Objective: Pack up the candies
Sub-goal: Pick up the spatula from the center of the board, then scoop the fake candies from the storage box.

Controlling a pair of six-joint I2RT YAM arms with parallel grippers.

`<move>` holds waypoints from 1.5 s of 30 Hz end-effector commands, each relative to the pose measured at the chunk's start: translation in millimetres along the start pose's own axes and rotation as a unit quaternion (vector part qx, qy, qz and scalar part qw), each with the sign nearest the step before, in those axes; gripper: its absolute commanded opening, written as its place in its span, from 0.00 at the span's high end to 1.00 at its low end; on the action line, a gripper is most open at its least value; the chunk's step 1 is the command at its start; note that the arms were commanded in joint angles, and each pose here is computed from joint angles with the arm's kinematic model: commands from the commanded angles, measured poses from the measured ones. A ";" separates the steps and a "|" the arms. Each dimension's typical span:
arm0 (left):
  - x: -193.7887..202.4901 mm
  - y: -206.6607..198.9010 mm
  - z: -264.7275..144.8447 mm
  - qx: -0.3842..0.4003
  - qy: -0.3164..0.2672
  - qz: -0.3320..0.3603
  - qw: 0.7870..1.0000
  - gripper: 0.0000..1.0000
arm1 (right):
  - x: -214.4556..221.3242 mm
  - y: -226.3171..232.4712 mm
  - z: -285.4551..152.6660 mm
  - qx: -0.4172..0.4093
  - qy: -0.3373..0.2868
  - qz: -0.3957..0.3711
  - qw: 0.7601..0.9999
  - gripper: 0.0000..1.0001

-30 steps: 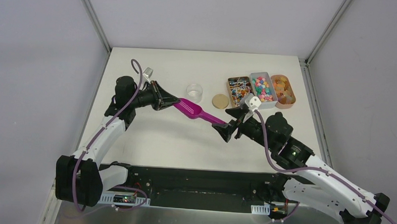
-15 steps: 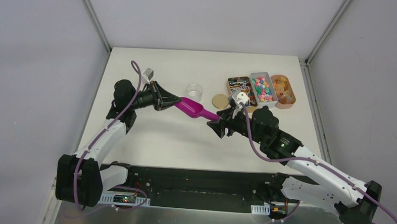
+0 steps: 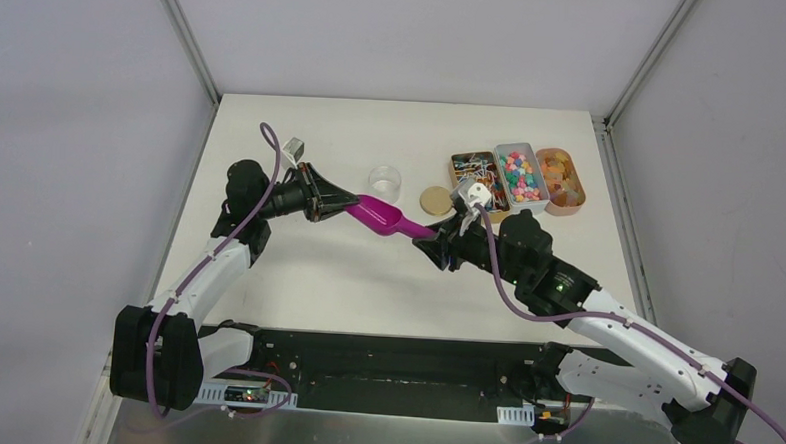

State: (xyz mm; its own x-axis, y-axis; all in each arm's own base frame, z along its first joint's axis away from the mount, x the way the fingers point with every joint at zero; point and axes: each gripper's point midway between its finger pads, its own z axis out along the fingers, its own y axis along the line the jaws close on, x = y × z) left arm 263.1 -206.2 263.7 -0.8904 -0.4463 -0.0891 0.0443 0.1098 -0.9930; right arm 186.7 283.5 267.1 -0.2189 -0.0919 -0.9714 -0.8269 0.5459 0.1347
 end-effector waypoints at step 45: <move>-50.2 54.0 -43.4 -0.293 -0.101 0.408 0.859 0.01 | -6.4 -280.0 -146.6 0.507 0.299 0.031 0.808 1.00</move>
State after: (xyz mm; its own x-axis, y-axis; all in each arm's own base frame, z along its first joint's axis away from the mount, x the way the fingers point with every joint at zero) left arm 285.3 -143.5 210.0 -0.6257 -0.1714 -0.7610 0.3158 0.8364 -0.4480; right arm 347.7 42.5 260.4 -0.6367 -0.2547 -0.7278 -0.0688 0.9589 -0.2754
